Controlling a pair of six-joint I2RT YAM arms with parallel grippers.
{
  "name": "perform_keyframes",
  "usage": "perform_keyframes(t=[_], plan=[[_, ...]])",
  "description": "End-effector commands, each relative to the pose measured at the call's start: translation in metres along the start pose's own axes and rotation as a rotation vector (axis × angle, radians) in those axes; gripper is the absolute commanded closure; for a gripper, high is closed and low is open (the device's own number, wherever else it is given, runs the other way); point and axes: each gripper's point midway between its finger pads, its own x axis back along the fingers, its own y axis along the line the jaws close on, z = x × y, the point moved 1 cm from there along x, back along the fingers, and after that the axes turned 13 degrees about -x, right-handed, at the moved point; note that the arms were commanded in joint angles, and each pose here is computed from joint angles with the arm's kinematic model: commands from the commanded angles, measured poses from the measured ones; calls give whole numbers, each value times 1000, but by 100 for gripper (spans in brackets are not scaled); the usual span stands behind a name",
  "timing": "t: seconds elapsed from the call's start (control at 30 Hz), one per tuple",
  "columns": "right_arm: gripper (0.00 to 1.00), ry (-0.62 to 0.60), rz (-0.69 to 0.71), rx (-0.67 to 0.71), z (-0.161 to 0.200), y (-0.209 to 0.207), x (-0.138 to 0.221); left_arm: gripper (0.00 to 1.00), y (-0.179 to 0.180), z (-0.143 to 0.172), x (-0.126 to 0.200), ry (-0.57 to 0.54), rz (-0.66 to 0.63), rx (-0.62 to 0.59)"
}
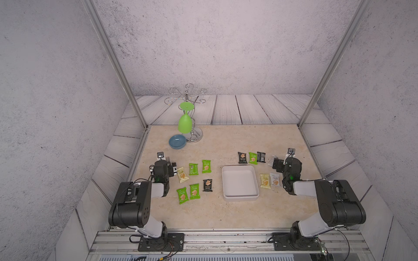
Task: Take the cookies out of the storage box
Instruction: Reset both arms
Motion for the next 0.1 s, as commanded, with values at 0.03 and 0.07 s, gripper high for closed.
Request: perform_keyframes(t=[0.03,0.07], plan=[[1,10,-40,19,-3,9,-1,2,8,-25,2,-67,-47,9],[1,8,-42,19,-3,9,0,2,8,-23,2,-65,-46,8]])
